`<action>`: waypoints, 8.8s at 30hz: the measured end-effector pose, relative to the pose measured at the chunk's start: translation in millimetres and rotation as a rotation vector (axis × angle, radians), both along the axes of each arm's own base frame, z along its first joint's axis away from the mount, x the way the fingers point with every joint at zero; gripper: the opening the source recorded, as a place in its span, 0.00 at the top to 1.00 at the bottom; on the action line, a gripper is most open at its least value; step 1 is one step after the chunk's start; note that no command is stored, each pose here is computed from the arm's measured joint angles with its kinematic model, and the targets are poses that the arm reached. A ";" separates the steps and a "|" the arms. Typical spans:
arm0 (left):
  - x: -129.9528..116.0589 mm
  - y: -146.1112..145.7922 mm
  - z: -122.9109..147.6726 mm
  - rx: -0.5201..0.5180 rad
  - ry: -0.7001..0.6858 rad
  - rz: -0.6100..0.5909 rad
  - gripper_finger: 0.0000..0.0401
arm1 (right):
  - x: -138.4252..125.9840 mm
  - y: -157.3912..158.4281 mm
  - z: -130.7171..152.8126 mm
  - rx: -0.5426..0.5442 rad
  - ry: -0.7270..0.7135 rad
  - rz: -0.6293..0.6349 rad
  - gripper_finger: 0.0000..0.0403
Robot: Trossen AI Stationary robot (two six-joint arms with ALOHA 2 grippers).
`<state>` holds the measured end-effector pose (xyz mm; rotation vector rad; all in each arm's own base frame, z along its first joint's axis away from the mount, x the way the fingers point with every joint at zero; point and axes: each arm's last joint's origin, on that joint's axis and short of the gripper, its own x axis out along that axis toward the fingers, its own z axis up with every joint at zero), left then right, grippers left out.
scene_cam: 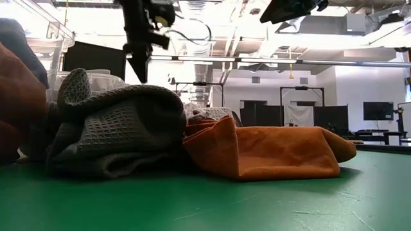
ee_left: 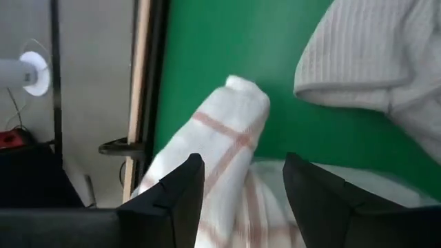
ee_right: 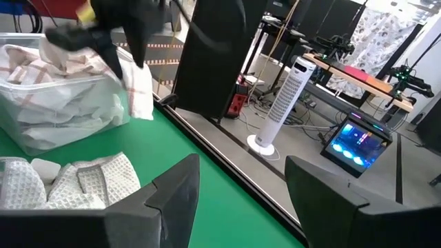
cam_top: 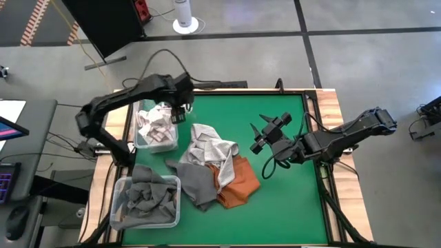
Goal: Sort towels by color in basket
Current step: Put the white patterned towel into the top transparent bin
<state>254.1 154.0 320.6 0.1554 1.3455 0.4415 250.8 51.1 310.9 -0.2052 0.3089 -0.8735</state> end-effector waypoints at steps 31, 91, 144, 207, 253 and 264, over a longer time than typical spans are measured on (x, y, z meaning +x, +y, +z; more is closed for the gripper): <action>37.6 -2.8 8.0 0.204 0.208 -0.078 1.00 | -0.3 0.1 -0.5 -0.006 0.011 0.002 0.39; -62.9 -29.8 -135.8 -0.159 0.255 -0.237 1.00 | -0.8 9.5 2.0 0.005 -0.019 0.044 0.39; -44.3 -49.0 -15.5 0.369 0.854 -0.608 0.46 | -0.3 7.8 2.1 0.004 -0.019 0.038 0.39; -39.2 -49.2 102.6 0.698 0.200 -0.114 0.46 | 255.8 -78.4 -8.5 -0.036 -0.398 0.529 0.39; -83.5 -77.4 49.0 -0.138 -0.304 -0.104 0.46 | 232.3 -96.4 -6.4 0.226 0.175 0.617 0.35; -83.4 -48.5 -46.8 -0.174 -0.178 0.001 0.60 | 176.7 -83.8 12.8 0.436 0.474 0.542 0.34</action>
